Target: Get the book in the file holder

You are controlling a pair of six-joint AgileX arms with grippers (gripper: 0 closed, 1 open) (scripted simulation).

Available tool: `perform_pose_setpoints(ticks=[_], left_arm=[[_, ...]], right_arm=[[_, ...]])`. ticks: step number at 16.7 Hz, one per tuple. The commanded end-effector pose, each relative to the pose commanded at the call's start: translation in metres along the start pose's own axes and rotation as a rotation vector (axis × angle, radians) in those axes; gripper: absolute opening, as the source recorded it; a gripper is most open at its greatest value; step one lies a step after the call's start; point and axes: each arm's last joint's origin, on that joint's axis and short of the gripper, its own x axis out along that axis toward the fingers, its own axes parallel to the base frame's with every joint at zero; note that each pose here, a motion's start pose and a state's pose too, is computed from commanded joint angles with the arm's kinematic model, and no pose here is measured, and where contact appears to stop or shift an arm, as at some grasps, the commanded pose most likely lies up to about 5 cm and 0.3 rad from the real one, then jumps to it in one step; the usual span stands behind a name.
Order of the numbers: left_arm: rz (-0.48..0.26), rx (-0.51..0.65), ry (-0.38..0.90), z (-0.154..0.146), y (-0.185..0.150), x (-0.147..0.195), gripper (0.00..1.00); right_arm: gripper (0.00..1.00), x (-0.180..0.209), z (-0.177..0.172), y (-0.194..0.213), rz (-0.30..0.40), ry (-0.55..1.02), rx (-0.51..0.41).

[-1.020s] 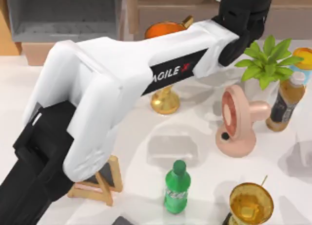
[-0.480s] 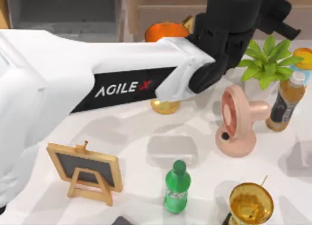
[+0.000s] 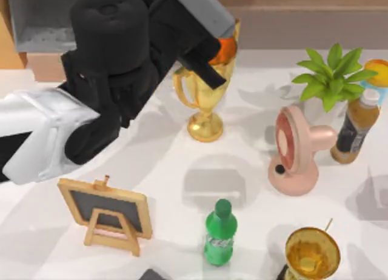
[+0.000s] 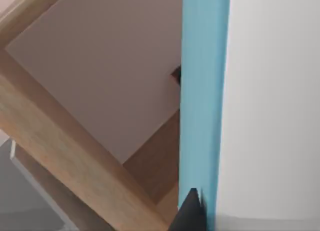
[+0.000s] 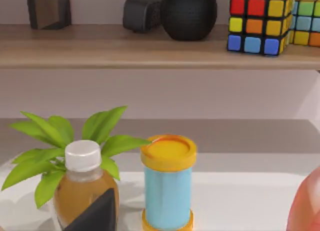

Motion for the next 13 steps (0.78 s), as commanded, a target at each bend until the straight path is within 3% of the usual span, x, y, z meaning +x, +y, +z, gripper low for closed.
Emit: perform_pose_setpoints(ticks=[3,6,10,13], left_arm=[[0.039,0.212,0.114,-0.049,0.017,-0.024,0.0],[0.029,0.429,0.253,-0.097,0.024,-0.033,0.0],[0.002,0.669,0.403,-0.148,0.038,-0.02,0.0],[-0.004,0.783,0.444,-0.171,0.05,0.001,0.0]], right_arm=[[1.0,0.0,0.0,0.0,0.0,0.0,0.0],[1.0,0.0,0.0,0.0,0.0,0.0,0.0],[1.0,0.0,0.0,0.0,0.0,0.0,0.0],[1.0,0.0,0.0,0.0,0.0,0.0,0.0]])
